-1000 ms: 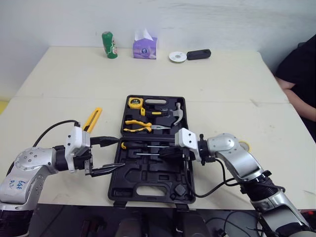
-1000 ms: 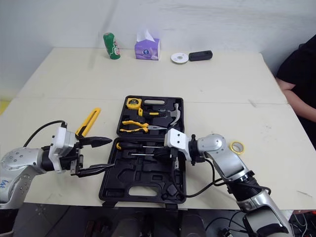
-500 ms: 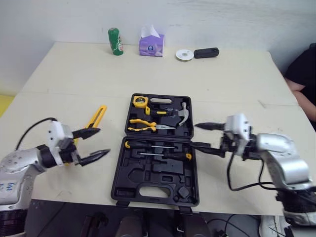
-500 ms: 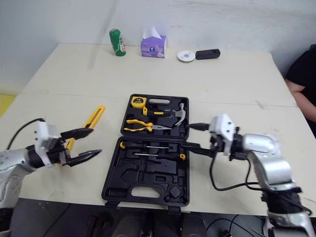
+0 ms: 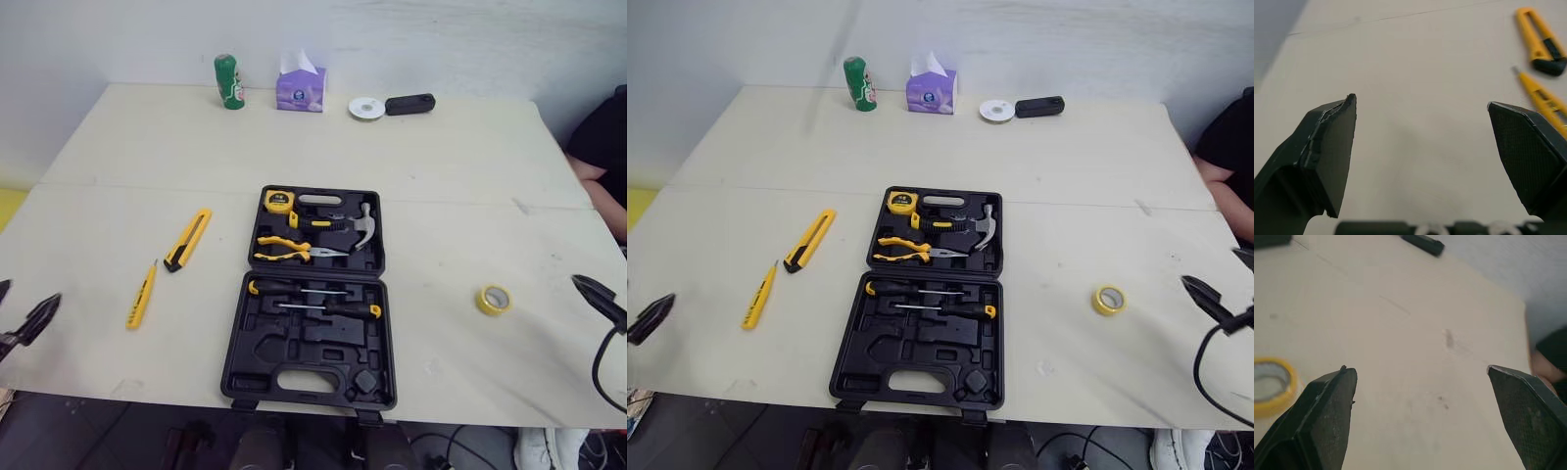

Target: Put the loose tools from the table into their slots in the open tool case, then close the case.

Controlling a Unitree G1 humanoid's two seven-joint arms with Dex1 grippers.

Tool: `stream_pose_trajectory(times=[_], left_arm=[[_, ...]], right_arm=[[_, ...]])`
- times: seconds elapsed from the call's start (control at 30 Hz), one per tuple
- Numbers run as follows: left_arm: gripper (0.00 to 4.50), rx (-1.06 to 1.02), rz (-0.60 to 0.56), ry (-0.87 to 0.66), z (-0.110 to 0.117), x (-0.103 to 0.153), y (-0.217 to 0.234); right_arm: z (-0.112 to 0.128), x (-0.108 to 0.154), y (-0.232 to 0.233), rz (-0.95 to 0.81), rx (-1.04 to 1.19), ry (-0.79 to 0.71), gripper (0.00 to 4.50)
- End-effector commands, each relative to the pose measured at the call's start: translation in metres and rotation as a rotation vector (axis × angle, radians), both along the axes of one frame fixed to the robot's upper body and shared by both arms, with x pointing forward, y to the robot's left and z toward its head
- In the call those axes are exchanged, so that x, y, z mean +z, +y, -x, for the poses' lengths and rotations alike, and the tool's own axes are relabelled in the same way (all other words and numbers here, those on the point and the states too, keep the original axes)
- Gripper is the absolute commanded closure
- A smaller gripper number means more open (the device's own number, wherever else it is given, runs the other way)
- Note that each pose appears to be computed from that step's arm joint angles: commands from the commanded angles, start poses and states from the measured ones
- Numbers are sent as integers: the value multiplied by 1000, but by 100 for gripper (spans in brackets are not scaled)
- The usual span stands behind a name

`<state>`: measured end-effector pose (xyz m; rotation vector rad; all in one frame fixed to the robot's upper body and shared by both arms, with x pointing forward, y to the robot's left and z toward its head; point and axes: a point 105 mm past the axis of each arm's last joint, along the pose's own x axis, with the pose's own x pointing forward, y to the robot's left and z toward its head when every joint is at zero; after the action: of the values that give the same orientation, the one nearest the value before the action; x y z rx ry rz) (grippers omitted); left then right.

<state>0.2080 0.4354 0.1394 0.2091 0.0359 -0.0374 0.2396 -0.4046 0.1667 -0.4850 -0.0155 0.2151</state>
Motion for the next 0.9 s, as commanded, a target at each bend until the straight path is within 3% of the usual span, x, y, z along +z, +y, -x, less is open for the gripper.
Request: stream_pose_trajectory(times=[0.03, 0.27, 0.4, 0.63, 0.9], left_arm=[[0, 178, -26, -30, 18, 8, 29], [0, 372, 38, -70, 39, -2, 56], [0, 306, 49, -82, 29, -2, 44], [0, 231, 67, -147, 4, 4, 25], [0, -29, 120, -52, -22, 11, -49]], right_arm=[[32, -7, -46, 62, -229, -23, 11], [72, -36, -88, -39, -485, -30, 11], [69, -45, -83, -51, -454, -22, 11], [29, -37, -67, -107, -358, -91, 11], [-26, -7, 3, -89, 25, -182, 11]])
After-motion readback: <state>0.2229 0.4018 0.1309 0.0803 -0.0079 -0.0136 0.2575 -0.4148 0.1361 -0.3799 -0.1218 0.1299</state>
